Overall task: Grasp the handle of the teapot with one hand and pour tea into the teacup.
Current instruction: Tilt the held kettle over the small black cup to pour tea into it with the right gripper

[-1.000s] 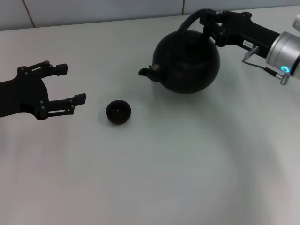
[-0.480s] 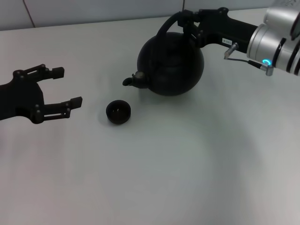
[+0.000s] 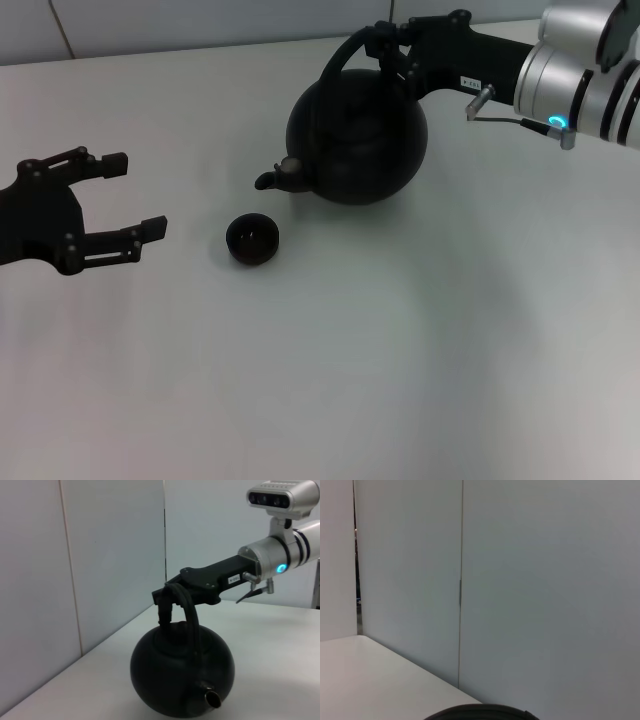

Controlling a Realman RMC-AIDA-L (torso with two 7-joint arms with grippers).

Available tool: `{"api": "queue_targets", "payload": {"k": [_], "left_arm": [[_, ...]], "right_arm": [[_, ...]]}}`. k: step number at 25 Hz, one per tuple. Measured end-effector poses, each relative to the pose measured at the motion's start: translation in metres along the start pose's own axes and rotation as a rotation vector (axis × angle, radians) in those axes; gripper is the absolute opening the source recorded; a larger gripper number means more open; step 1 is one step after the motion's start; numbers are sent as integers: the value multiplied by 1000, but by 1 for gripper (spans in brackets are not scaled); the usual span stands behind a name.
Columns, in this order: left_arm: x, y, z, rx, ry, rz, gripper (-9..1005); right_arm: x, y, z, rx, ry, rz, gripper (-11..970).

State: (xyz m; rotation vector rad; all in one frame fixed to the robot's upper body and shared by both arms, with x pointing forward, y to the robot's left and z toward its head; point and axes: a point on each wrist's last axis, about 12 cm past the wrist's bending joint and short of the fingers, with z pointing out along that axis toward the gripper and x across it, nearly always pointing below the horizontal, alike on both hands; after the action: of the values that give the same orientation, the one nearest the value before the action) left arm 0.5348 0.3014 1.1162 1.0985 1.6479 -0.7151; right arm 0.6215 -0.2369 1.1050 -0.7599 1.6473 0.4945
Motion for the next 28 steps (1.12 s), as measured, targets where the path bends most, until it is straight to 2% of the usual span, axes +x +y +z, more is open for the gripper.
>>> {"api": "queue_targets", "payload": {"k": [11,28], "left_arm": [[1,0,-4,-6,5,-3,862],[2,1,-5,-11,7,5,861]], "right_arm": [[-8,-1,10,-21,53,-37,134],[-23,-3,13,-42,73,-102,135]]}}
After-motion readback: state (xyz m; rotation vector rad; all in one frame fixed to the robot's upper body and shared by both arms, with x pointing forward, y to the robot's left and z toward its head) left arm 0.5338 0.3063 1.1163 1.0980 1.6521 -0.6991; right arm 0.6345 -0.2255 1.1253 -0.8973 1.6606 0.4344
